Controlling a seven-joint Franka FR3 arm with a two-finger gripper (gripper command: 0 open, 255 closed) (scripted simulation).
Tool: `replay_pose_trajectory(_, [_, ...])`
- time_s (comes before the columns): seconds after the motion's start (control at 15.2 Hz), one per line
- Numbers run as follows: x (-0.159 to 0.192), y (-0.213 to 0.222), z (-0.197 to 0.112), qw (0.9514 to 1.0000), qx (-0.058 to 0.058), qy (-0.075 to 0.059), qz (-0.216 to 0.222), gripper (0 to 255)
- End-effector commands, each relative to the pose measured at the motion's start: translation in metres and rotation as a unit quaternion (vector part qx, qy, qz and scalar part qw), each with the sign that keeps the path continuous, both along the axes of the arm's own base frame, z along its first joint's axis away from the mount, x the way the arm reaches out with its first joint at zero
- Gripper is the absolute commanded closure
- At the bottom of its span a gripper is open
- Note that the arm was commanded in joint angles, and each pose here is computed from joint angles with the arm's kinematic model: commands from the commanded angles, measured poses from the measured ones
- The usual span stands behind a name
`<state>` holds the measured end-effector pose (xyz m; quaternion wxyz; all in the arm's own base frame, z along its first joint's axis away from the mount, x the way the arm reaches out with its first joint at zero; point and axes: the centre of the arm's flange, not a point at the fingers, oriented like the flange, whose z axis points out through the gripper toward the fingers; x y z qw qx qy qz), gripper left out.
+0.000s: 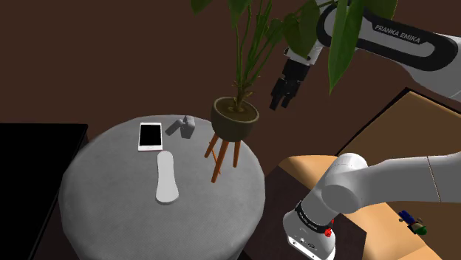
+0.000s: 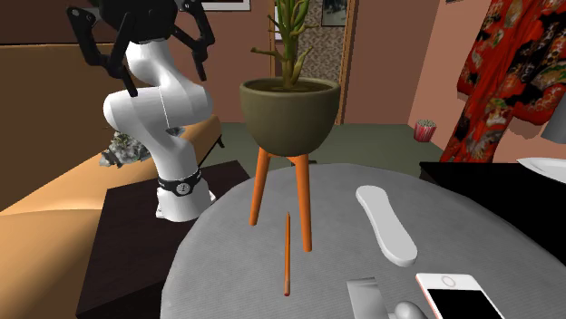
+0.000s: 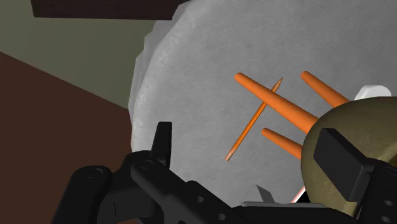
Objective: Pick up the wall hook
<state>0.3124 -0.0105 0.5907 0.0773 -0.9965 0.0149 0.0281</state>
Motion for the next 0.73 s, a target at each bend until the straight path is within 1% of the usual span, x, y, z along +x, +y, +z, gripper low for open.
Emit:
replay_pose_trajectory(0.0, [0.000, 0.000, 0.000, 1.0000, 0.000, 0.000, 0.000, 0])
replay_pose_trajectory(0.66, [0.088, 0.055, -0.071, 0.9995, 0.012, -0.018, -0.025, 0])
